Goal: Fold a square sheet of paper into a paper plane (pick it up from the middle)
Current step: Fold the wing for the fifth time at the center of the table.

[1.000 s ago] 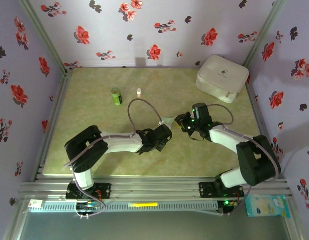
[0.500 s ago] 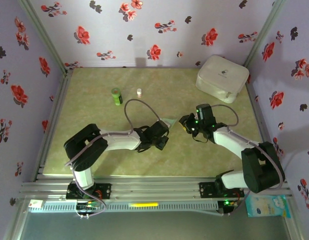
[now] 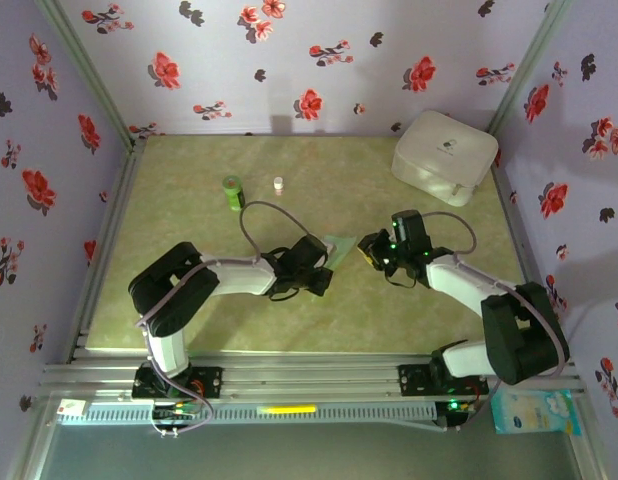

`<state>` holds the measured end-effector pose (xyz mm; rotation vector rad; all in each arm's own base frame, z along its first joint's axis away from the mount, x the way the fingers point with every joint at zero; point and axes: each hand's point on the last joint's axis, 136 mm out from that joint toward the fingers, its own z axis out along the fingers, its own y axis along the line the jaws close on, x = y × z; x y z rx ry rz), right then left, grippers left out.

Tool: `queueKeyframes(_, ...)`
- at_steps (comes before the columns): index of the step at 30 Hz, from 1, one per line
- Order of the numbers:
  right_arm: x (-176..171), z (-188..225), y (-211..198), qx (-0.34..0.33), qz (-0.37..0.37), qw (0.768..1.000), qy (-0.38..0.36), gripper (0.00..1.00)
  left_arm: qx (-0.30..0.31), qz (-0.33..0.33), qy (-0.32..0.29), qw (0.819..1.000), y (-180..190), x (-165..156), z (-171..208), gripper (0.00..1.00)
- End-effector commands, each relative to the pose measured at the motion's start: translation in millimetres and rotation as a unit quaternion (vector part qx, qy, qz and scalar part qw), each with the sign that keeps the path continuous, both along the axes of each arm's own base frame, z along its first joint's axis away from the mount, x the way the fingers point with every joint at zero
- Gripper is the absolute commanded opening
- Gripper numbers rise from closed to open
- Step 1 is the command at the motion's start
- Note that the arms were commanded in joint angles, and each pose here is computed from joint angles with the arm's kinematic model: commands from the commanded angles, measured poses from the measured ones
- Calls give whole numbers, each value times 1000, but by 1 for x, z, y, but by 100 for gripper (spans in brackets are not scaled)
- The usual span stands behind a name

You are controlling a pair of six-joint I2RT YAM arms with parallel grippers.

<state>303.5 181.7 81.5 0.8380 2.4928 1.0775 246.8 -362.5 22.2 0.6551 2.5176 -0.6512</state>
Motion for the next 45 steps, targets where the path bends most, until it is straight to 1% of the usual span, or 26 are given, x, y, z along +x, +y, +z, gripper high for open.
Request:
queueKeyframes(1,-2,-7,1,4,9,1000,5,26,-16,2,35,999,0,-5,-13,0)
queueKeyframes(12,-5,-12,8,19,30,999,6,26,-69,12,91,993,-4,-4,-18,0)
queueKeyframes(16,-5,-11,14,35,43,998,-9,20,-83,15,111,990,-4,-5,-19,0)
queueKeyframes(21,-7,-13,14,28,56,998,-18,13,-103,32,129,986,0,-4,-21,0)
queueKeyframes(27,-8,-16,17,29,69,997,-22,9,-132,57,147,979,9,-4,-24,0)
queueKeyframes(33,-6,-13,38,50,111,992,-40,6,-136,65,157,976,13,-6,-27,0)
queueKeyframes(37,-5,-14,52,46,141,988,-45,5,-142,68,163,974,16,-7,-27,0)
queueKeyframes(45,-2,-19,61,41,154,986,-44,4,-151,63,178,970,23,-13,-27,0)
